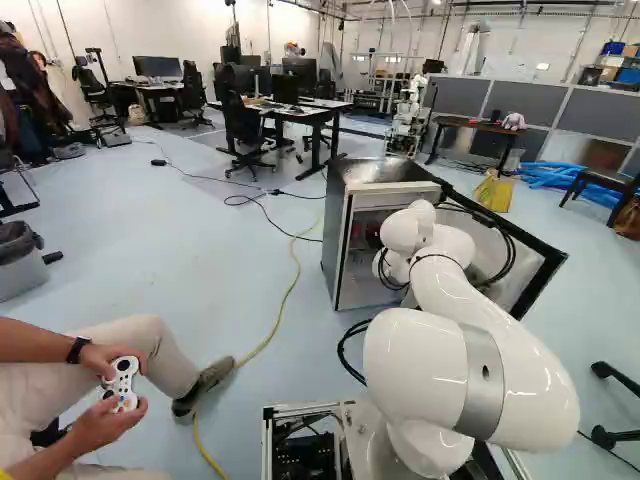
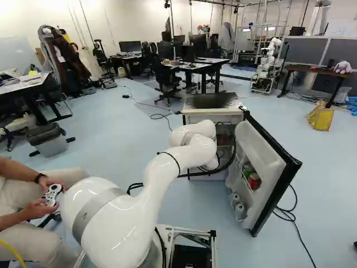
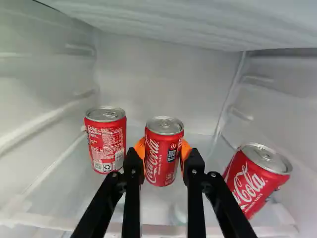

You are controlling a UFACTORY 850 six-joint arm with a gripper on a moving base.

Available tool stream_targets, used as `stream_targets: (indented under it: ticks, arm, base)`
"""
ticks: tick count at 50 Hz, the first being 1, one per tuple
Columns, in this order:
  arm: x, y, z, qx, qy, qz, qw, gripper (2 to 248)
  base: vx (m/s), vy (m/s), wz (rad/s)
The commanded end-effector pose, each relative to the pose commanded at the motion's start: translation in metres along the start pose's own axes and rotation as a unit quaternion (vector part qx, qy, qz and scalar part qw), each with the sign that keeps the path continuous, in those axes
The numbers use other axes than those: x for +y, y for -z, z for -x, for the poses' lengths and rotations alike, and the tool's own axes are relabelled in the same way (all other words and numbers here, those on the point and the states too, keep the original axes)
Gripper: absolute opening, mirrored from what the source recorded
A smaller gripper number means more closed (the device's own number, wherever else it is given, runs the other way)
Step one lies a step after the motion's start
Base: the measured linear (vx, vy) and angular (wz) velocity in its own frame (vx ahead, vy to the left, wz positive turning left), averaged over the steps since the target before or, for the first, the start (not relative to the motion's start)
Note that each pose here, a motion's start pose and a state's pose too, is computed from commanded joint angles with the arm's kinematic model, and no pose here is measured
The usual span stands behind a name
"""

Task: Grab a drink from the fridge

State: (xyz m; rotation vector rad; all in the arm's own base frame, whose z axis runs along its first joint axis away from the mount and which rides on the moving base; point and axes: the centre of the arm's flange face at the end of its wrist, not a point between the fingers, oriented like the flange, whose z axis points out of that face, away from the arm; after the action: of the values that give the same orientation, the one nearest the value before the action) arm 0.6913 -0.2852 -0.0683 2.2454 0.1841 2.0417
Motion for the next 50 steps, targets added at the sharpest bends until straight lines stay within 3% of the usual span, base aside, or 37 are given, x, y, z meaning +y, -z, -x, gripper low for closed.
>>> stream_targets:
  ticks: [29,50]
  arm:
    - [0.001,0.020,-0.009,-0.028,-0.014,0.000,0.9995,90]
    - [0.006,0.048,-0.044,-0.056,-0.029,0.001,0.9980,90]
  base:
    - [0.000,0.000,0.000]
    - [0.000,0.000,0.000]
